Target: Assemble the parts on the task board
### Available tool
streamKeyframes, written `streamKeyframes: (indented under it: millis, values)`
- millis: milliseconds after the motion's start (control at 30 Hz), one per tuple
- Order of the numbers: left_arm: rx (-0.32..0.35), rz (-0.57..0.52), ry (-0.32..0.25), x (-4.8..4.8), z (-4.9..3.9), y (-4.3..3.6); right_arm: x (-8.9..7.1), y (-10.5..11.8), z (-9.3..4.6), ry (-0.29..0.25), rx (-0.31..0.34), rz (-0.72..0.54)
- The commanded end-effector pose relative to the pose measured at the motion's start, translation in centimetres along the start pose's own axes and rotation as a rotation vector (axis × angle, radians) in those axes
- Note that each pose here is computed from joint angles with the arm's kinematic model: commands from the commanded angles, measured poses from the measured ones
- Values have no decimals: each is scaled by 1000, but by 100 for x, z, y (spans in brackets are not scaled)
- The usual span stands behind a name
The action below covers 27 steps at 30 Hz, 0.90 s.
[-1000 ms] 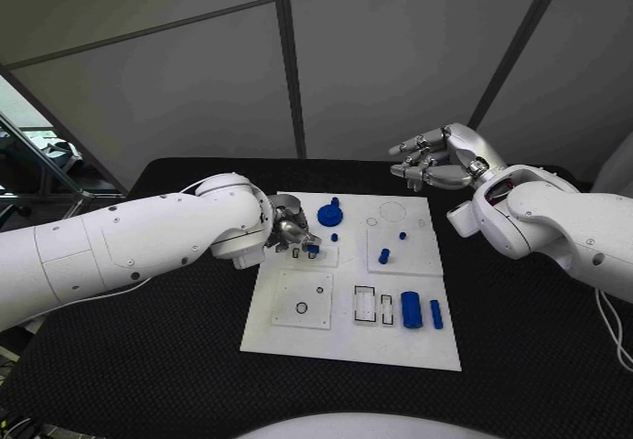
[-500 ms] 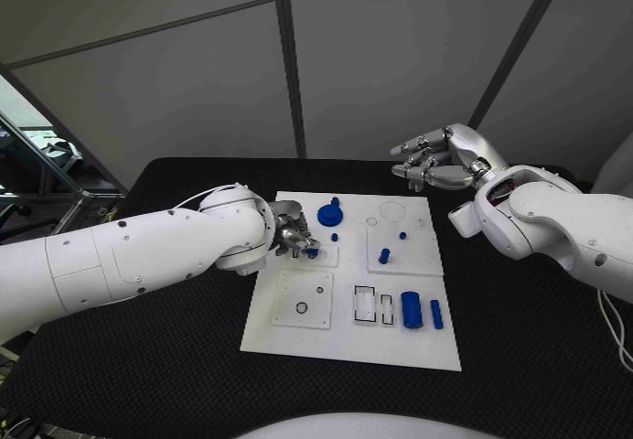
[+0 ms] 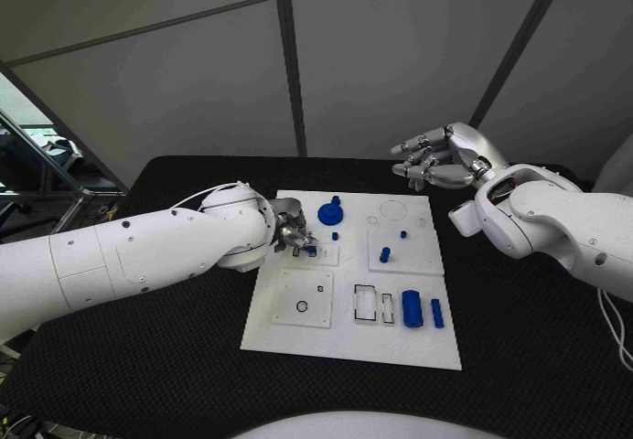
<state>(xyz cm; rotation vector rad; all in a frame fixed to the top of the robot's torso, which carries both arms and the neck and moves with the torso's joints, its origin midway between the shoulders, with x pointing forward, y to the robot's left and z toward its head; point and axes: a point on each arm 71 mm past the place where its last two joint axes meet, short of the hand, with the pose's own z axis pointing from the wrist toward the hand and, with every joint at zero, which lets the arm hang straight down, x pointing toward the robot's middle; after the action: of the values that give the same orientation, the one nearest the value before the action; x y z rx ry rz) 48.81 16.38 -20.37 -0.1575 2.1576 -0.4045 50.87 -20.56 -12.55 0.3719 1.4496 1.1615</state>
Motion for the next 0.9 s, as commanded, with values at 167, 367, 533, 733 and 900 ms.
streamKeyframes:
  millis: [167, 367, 533, 733, 900]
  values:
    - [-7, 43, 25, 15, 15, -16, 3, 21, 7, 7, -13, -4]
    - [-7, 52, 39, 28, 22, -33, 8, 22, 10, 10, -14, -3]
    - [-9, 57, 47, 33, 22, -34, 9, 22, 11, 11, -14, -3]
    - [-13, 65, 57, 40, 22, -29, 12, 21, 13, 12, -12, 2]
    - [-16, 66, 59, 42, 21, -28, 12, 20, 15, 12, -11, 4]
